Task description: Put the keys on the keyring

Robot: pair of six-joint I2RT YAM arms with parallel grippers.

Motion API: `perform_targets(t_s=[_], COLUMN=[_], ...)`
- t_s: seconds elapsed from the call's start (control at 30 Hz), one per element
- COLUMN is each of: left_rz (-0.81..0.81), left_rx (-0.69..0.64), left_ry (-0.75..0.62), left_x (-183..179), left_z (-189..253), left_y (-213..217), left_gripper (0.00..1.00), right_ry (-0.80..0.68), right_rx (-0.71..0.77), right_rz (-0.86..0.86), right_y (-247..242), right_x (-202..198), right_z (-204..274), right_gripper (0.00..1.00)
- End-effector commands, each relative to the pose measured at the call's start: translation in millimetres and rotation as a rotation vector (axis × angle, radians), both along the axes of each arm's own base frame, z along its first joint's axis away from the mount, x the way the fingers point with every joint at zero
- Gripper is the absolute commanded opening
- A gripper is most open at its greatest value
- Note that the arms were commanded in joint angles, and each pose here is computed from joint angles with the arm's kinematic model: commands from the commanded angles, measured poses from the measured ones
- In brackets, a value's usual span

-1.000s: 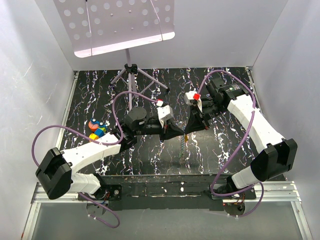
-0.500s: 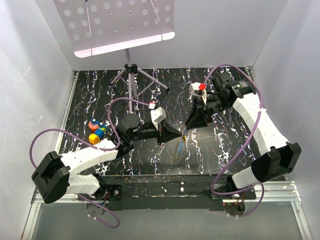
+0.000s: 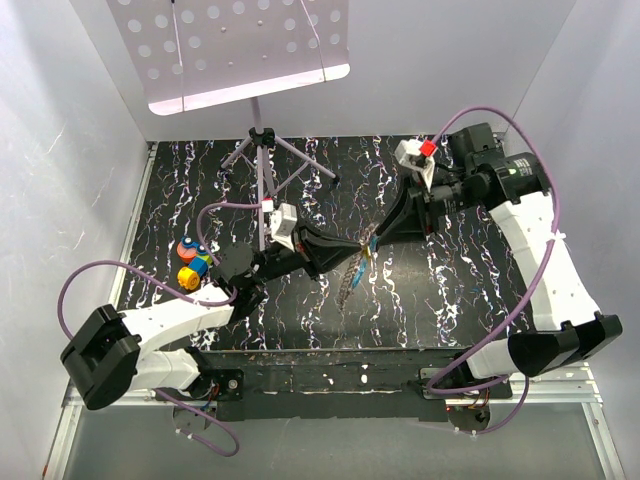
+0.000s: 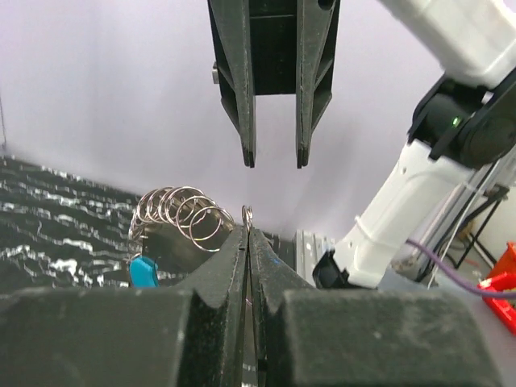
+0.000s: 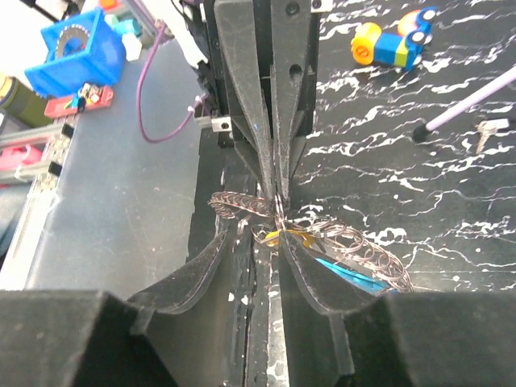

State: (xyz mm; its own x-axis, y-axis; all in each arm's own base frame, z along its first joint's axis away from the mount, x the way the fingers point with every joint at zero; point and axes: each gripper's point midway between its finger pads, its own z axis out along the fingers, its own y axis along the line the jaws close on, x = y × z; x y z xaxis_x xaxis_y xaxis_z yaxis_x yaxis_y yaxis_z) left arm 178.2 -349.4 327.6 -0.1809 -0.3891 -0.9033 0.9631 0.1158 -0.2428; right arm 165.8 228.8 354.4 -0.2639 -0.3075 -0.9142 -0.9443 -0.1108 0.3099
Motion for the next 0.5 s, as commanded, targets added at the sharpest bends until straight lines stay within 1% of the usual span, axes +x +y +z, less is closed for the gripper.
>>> perform_targets(t_s=[0.0, 0.2, 0.33, 0.47], left_rz=[0.040, 0.051, 0.030, 0.003], left_rx=[-0.238, -0.338, -0.353, -0.323], left_ry=[-0.059, -0.047, -0.041, -0.032], left_x=[3.5, 11.6, 15.4, 16.0], left_z=[65.7, 92.4, 96.6, 91.5], left_y=[17.2, 20.0, 14.5, 5.7], left_gripper=[0.00, 0.00, 0.00, 0.00], right_ry=[0.008, 0.060, 0.069, 0.048], right_rx=[0.053, 0.119, 0.119, 0.091], right_rz=[-0.055, -0.052, -0.066, -0.112], right_y=[-3.2, -2.8, -2.2, -2.8], right_x=[-5.6, -6.3, -1.3, 12.2], right_z=[45.0, 67.0, 69.2, 66.1], right_gripper=[0.38, 0.38, 0.37, 0.37])
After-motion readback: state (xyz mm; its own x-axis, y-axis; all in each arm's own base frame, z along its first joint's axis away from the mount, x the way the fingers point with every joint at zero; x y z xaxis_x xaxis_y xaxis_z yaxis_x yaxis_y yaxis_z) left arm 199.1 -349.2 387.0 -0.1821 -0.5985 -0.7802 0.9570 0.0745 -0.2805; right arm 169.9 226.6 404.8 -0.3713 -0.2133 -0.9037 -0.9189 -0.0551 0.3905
